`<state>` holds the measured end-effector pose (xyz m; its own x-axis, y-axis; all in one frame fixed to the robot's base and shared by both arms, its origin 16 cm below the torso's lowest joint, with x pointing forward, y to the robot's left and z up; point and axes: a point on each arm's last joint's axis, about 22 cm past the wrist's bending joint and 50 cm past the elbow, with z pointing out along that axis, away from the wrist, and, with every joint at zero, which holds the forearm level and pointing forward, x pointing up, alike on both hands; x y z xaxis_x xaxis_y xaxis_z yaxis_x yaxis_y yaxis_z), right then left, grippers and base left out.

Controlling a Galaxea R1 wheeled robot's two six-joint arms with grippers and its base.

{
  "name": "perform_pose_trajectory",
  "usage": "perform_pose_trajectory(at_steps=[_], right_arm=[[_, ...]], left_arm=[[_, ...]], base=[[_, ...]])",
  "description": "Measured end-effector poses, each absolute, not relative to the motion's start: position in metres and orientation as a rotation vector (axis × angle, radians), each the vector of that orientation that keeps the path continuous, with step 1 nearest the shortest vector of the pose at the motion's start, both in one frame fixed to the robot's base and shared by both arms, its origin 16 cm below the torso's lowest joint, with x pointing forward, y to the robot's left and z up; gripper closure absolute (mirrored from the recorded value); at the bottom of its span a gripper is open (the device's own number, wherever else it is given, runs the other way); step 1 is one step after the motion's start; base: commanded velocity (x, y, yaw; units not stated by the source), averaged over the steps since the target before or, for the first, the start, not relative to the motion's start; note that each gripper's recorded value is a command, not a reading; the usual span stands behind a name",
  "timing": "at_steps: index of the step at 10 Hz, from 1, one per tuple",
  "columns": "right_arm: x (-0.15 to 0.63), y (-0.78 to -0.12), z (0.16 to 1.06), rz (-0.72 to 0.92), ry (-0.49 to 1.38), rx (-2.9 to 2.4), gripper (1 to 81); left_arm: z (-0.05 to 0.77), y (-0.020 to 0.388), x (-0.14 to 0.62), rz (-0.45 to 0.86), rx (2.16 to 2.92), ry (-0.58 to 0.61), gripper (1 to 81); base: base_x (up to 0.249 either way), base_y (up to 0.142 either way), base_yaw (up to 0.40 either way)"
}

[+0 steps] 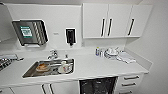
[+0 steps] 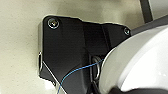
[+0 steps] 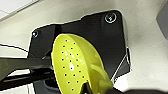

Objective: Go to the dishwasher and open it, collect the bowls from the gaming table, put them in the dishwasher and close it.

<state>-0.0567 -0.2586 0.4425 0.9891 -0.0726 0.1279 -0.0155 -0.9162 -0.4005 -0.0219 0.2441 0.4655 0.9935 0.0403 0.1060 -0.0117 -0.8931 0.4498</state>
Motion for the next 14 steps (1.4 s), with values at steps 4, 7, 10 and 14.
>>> perform_pose_trajectory(at_steps=[4, 7, 10, 14], right_arm=[[-0.057, -0.259, 0.442, -0.194, 0.062, -2.725, 81.1], [-0.056, -0.259, 0.442, -0.197, 0.062, -2.725, 81.1], [-0.060, -0.259, 0.443, -0.190, 0.063, -2.725, 81.1], [-0.070, -0.259, 0.443, -0.157, 0.070, -2.727, 81.1]], left_arm=[[0.466, 0.241, -0.024, 0.150, 2.668, 0.022, 81.1], [0.466, 0.241, -0.021, 0.155, 2.667, 0.021, 81.1], [0.466, 0.242, -0.025, 0.148, 2.668, 0.023, 81.1], [0.465, 0.241, -0.031, 0.131, 2.667, 0.033, 81.1]], base=[[0.078, 0.000, 0.000], [0.025, 0.000, 0.000], [0.000, 0.000, 0.000], [0.000, 0.000, 0.000]])
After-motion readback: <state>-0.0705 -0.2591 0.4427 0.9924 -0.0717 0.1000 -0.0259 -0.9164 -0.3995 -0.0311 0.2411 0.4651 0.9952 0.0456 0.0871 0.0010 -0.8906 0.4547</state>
